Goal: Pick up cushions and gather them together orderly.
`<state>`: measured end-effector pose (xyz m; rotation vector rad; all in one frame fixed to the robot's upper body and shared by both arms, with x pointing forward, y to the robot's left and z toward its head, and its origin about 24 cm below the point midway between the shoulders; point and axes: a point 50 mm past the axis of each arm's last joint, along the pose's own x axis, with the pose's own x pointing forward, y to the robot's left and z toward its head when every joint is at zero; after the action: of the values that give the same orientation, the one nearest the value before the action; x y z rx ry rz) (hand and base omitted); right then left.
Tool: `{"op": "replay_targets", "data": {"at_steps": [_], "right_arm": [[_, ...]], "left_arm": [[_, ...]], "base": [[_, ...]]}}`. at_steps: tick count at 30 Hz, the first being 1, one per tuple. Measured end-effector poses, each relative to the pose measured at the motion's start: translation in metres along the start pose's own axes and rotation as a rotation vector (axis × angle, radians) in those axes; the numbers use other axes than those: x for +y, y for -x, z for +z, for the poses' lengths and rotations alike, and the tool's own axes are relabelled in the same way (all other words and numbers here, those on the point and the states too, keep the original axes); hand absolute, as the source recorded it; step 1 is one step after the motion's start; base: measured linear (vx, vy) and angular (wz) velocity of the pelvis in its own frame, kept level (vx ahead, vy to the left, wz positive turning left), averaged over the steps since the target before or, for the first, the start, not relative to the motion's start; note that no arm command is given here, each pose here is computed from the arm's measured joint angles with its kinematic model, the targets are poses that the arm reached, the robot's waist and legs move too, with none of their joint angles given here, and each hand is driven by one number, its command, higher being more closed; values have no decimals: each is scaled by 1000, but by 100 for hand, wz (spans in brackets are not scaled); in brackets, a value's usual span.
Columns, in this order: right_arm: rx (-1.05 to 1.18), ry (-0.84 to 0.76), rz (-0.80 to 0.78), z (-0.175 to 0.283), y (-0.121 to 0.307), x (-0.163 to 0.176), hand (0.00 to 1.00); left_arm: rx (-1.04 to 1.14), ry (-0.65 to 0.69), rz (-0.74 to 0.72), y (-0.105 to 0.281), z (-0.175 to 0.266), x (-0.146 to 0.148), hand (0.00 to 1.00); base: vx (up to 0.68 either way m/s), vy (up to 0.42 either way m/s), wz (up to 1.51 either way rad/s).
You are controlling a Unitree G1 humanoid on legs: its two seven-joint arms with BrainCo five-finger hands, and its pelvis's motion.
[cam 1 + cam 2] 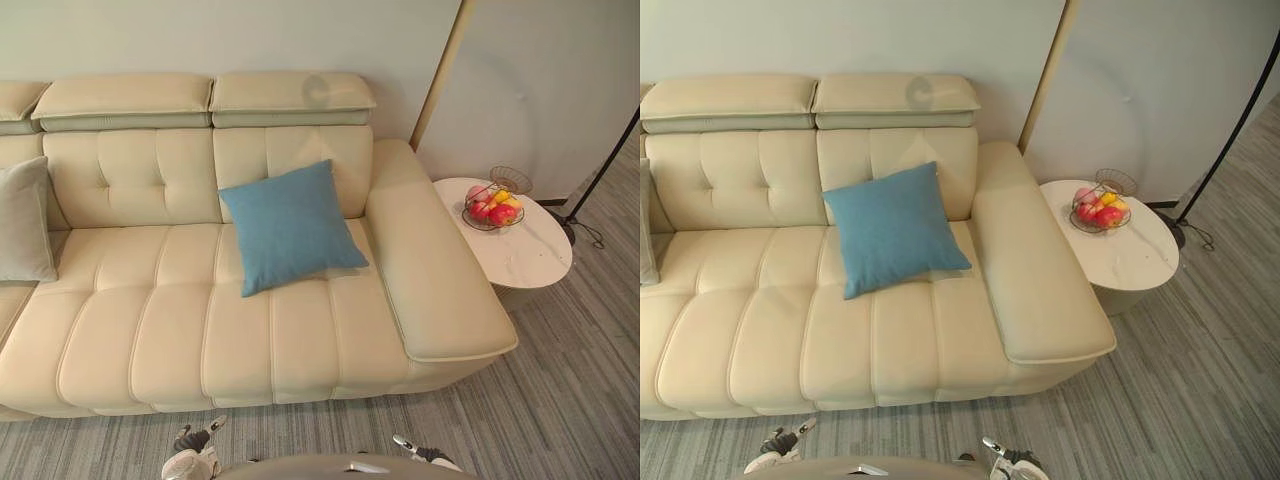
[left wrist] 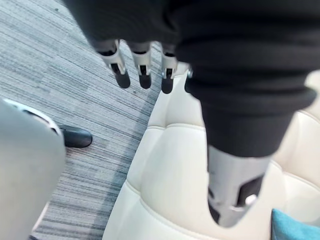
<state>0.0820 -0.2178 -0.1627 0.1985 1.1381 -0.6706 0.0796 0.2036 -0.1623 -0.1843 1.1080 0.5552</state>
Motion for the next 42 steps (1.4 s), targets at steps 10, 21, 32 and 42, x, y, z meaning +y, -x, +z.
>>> {"op": "replay_targets", "data": {"at_steps": [10, 21, 32, 42], "right_arm": [[11, -9, 40, 2, 0, 5, 0], [-111, 42, 46, 40, -4, 2, 0], [-199, 140, 171, 48, 7, 41, 0], [-181, 112, 121, 53, 1, 24, 0]], "left_arm": [[-19, -39, -52, -1, 6, -4, 0], [-43, -69, -127, -2, 18, -28, 0], [-67, -97, -145, -2, 24, -34, 0], [-48, -185, -174, -1, 20, -39, 0]], "base": [[-26, -25, -5], [-58, -13, -132], [28, -18, -162], [156, -143, -80]]}}
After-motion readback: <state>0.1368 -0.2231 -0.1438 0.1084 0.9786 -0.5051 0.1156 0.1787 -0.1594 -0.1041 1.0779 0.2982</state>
